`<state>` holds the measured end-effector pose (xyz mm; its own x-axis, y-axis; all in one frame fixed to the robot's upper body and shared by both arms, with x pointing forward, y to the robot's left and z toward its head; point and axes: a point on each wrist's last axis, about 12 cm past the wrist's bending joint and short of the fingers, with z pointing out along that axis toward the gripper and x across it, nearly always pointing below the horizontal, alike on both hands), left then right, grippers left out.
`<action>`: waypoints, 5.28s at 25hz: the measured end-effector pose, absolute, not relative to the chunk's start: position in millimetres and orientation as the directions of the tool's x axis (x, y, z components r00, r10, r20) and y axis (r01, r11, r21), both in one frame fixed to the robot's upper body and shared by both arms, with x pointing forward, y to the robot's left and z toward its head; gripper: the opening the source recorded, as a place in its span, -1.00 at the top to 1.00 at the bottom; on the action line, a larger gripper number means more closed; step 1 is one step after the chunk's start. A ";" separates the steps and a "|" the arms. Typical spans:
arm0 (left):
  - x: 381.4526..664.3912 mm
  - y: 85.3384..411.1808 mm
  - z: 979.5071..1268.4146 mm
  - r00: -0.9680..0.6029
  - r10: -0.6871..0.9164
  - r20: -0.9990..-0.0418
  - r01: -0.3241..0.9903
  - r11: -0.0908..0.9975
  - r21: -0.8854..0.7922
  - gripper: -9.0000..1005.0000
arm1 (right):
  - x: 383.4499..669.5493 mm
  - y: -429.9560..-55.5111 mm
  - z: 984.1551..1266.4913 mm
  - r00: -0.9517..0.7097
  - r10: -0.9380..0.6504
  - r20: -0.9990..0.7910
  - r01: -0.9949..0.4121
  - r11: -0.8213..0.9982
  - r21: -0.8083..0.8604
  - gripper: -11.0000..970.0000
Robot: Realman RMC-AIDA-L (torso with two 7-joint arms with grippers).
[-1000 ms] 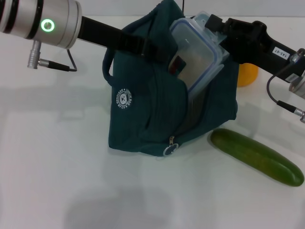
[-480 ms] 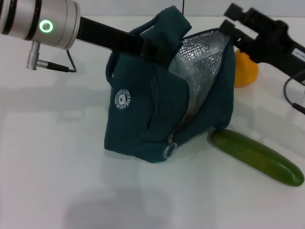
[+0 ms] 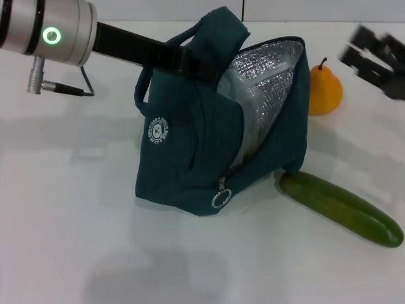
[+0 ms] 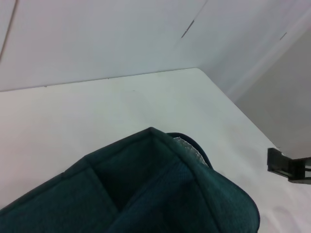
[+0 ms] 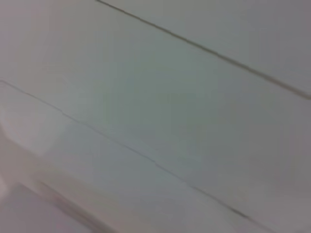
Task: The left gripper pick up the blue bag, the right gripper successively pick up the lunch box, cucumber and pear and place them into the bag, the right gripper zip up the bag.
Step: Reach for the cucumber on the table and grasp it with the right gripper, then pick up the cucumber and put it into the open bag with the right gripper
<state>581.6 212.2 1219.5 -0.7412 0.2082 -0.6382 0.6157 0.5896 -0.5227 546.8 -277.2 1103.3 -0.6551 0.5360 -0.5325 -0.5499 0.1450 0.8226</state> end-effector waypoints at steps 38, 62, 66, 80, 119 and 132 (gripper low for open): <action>582.0 219.5 1217.3 -0.733 0.195 -0.651 0.618 0.590 -0.520 0.90 | 627.1 -223.0 1228.3 -0.484 -0.769 -0.418 -0.875 0.438 0.207 -0.81; 590.3 211.1 1214.7 -0.727 0.204 -0.656 0.634 0.566 -0.527 0.90 | 616.3 -138.9 1188.0 -0.363 -0.909 -0.207 -0.931 0.346 0.114 -0.80; 591.5 215.2 1216.7 -0.727 0.182 -0.662 0.626 0.571 -0.531 0.90 | 614.8 -137.6 1182.5 -0.358 -0.914 -0.191 -0.933 0.341 0.117 -0.80; 590.6 220.3 1216.2 -0.724 0.165 -0.669 0.624 0.569 -0.535 0.90 | 613.8 -131.9 1170.0 -0.343 -0.923 -0.173 -0.938 0.327 0.114 -0.80; 590.7 222.9 1218.4 -0.714 0.156 -0.683 0.631 0.566 -0.530 0.90 | 609.6 -123.8 1151.8 -0.326 -0.936 -0.130 -0.944 0.314 0.100 -0.27; 590.5 223.1 1217.4 -0.716 0.157 -0.681 0.630 0.565 -0.532 0.90 | 611.2 -125.2 1156.5 -0.319 -0.940 -0.118 -0.947 0.310 0.090 -0.27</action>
